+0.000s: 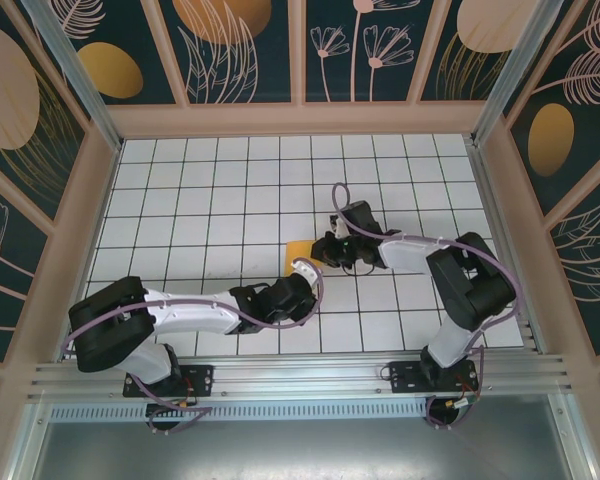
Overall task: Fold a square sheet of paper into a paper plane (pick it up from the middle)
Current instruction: Third fold the triangle at the center of the table.
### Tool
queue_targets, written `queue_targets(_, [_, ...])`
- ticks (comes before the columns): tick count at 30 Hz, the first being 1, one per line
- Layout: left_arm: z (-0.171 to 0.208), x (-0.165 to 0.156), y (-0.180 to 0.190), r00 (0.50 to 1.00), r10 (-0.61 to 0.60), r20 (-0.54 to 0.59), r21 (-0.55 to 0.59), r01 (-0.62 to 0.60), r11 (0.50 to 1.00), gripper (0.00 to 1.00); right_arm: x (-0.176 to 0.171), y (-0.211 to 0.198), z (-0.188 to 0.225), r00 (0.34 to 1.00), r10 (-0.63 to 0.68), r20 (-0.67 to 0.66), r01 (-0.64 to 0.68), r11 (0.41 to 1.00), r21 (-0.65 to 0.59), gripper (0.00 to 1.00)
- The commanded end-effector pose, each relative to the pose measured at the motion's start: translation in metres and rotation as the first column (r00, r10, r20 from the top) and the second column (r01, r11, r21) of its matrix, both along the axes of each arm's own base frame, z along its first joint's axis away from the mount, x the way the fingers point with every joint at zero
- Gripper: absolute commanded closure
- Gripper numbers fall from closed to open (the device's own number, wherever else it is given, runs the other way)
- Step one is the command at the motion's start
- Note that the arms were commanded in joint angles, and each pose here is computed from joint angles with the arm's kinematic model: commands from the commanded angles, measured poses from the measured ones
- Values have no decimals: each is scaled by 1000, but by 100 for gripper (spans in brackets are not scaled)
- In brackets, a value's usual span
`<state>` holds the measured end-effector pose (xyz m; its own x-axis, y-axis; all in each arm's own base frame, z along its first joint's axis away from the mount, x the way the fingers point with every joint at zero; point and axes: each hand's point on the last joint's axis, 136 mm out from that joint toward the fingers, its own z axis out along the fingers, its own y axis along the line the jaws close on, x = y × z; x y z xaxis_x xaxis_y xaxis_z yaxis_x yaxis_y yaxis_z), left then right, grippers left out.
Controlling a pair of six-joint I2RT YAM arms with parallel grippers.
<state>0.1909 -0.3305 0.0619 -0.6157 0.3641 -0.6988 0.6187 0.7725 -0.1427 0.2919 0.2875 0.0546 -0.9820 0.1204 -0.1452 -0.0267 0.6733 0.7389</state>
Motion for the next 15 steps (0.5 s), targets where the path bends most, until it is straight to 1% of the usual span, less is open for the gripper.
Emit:
queue_targets(1, [7,-2,-4,999,-35,-22,-66,33,997,100,8,12,0,997,73,29,-73,997,-8,87])
queue_targets(3, [6,-2,-3,998,-41,-37,-81,38,996,100,11,15,-5,994,102,29,-101,995,-27,88])
queue_targets(8, [9,-1,-2,996,-53,-69,-138,43,990,100,20,11,-29,990,141,8,-138,979,-152,87])
queue_targets(15, [13,1,-3,990,-83,-112,-193,60,979,100,14,8,-48,983,180,-22,-180,963,-203,87])
